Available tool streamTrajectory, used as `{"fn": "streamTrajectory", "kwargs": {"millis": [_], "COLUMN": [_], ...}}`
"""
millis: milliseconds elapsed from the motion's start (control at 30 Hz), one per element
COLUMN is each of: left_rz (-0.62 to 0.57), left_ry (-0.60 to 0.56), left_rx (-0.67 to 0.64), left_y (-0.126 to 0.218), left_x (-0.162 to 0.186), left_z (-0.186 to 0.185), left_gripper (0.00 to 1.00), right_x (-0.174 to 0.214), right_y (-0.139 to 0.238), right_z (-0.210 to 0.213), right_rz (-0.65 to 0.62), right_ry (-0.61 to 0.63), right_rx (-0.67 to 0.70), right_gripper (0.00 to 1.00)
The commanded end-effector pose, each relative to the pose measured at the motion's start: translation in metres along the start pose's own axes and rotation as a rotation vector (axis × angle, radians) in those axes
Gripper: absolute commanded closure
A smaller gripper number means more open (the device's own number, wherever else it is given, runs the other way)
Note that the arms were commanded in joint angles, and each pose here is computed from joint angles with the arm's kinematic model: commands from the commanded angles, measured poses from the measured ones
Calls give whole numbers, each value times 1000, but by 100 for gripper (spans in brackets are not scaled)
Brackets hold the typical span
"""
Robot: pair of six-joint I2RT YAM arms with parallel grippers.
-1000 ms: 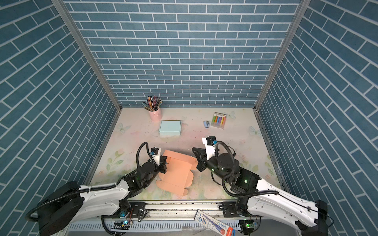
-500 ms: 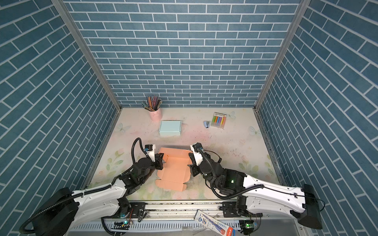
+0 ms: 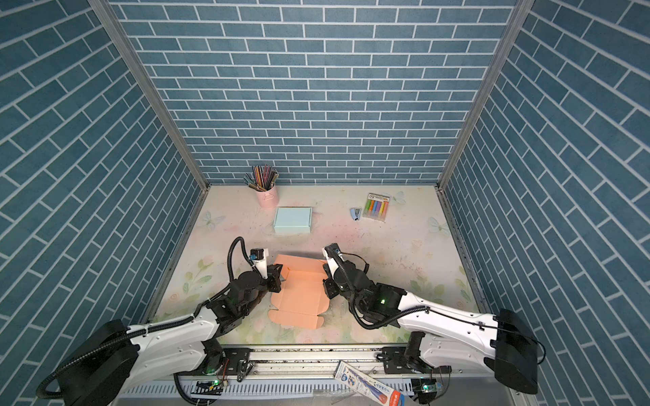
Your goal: Fold the paper box
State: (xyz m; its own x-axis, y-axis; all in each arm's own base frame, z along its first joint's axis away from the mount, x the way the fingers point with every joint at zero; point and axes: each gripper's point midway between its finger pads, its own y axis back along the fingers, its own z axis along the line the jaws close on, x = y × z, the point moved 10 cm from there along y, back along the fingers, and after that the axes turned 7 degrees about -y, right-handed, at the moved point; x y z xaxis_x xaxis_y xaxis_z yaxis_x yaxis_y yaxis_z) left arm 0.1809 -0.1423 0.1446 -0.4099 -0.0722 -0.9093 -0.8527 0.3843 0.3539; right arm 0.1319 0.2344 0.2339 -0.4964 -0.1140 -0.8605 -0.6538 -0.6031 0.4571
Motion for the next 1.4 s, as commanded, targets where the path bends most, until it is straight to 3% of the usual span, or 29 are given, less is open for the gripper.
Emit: {"fn": "streamTrajectory", "kwargs": {"millis": [0, 267, 533, 767, 1100, 1367], "left_rz": [-41, -8, 22, 22, 7, 5], "left_ry": [41, 29, 43, 44, 52, 54], "left_rx": [-19, -88, -89, -80, -63, -57], "left_y": [2, 1, -5, -5, -1, 0], "left_x": [-7, -1, 1, 1, 0, -1], "left_z": [2, 13, 16, 15, 15, 15], "left_gripper": [100, 100, 100, 100, 100, 100], "right_x": [-9, -28, -21, -18, -15, -14], "right_y": [3, 26, 4, 2, -21, -40], "right_z": [2, 6, 43, 23, -6, 2], "right_rz": [-6, -71, 38, -66, 28, 99], "right_ry": [-38, -41, 37, -45, -90, -85], "right_rx": [7, -23, -92, -125, 30, -30], "right_gripper": [100, 100, 100, 100, 100, 100]}}
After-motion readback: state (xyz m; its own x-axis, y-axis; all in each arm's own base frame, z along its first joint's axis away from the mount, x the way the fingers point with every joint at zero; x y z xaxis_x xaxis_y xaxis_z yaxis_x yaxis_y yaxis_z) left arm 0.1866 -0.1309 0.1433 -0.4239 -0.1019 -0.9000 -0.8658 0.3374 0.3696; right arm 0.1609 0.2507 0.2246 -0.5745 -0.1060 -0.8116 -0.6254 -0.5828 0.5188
